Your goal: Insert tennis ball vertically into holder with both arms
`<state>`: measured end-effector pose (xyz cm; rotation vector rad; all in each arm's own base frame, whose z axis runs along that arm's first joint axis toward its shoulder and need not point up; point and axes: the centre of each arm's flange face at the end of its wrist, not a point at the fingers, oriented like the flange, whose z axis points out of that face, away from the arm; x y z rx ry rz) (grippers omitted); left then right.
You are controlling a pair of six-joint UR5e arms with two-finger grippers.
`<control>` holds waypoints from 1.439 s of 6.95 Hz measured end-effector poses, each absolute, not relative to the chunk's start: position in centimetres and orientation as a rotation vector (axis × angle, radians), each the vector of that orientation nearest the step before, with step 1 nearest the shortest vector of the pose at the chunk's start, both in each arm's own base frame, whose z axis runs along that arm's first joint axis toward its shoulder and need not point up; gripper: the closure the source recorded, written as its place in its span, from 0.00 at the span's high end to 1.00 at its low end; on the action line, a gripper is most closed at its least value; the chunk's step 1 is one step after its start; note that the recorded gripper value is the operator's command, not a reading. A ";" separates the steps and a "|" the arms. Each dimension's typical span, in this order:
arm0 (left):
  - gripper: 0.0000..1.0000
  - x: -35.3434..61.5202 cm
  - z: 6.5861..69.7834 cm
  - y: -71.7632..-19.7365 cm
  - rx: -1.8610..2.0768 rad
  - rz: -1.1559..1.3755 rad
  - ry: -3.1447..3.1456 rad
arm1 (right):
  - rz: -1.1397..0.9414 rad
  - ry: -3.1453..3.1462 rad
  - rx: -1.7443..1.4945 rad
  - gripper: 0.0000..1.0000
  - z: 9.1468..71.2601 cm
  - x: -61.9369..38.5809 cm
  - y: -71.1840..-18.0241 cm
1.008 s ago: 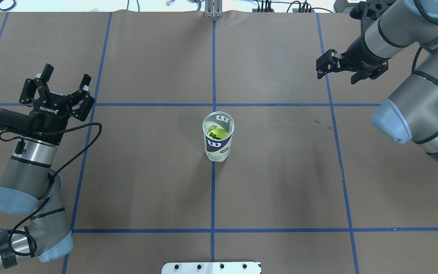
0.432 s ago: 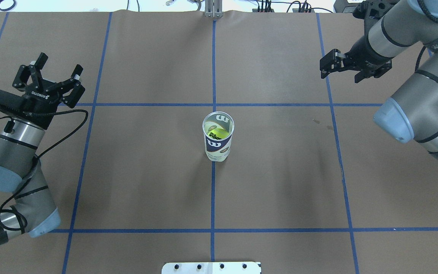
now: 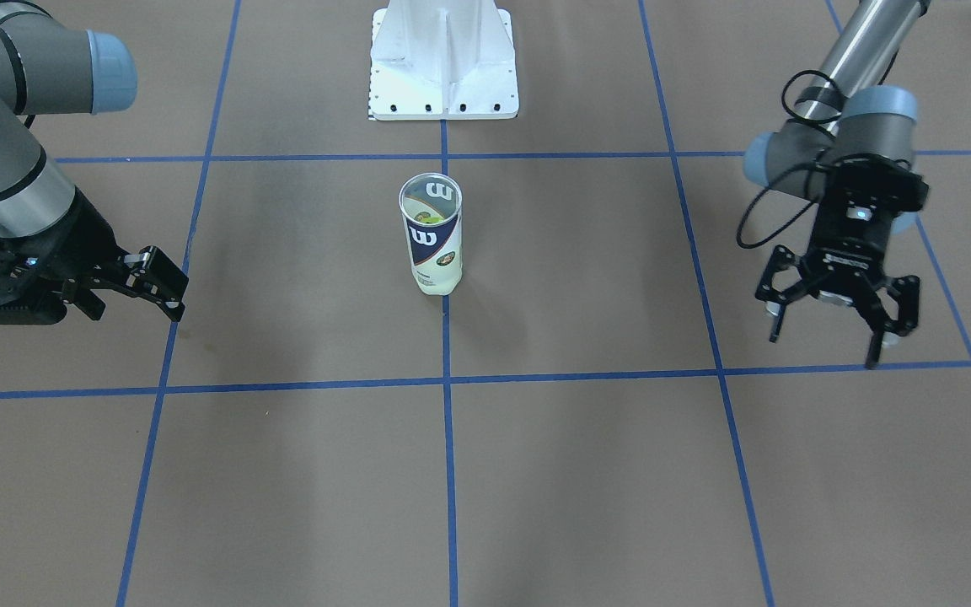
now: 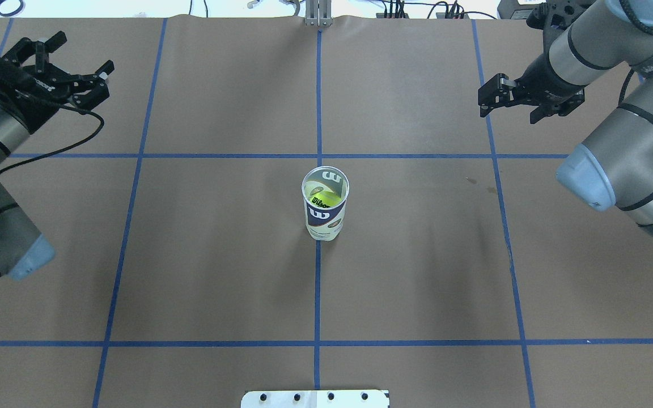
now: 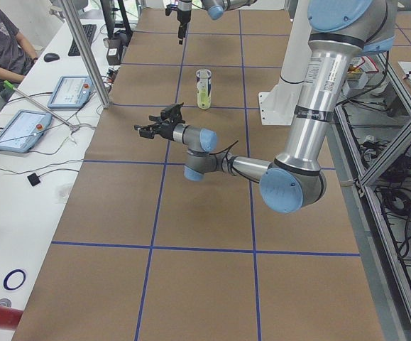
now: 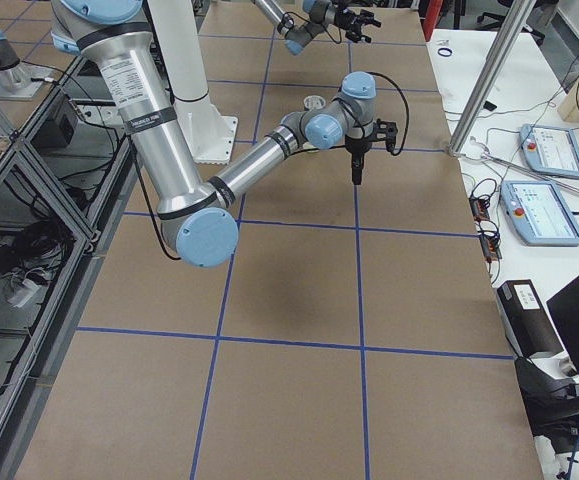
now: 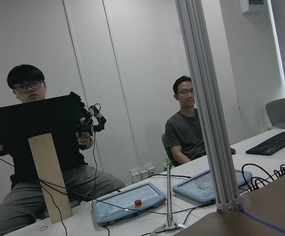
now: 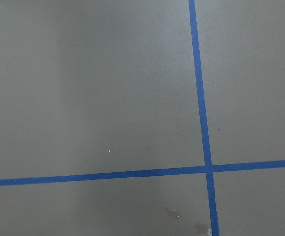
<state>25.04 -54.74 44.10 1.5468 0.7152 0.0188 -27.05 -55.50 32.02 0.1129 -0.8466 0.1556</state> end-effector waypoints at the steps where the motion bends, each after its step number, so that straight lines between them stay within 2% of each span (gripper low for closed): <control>1: 0.99 22.4 44.7 -57.1 1.433 0.050 0.708 | 0.142 -0.836 0.119 0.99 32.7 -26.6 -56.0; 3: 0.99 16.5 46.7 -61.0 1.105 0.056 0.717 | 0.106 -0.801 0.131 0.99 34.8 -24.9 -57.7; 5: 0.99 10.6 47.5 -62.3 0.757 0.037 0.765 | 0.072 -0.766 0.133 0.99 37.9 -22.5 -58.9; 7: 0.98 7.2 50.2 -59.3 0.495 0.004 0.833 | 0.028 -0.734 0.127 0.99 42.1 -18.7 -58.8; 10: 0.99 5.9 54.5 -54.6 0.307 -0.053 0.849 | -0.043 -0.752 0.089 0.99 49.0 -11.5 -58.2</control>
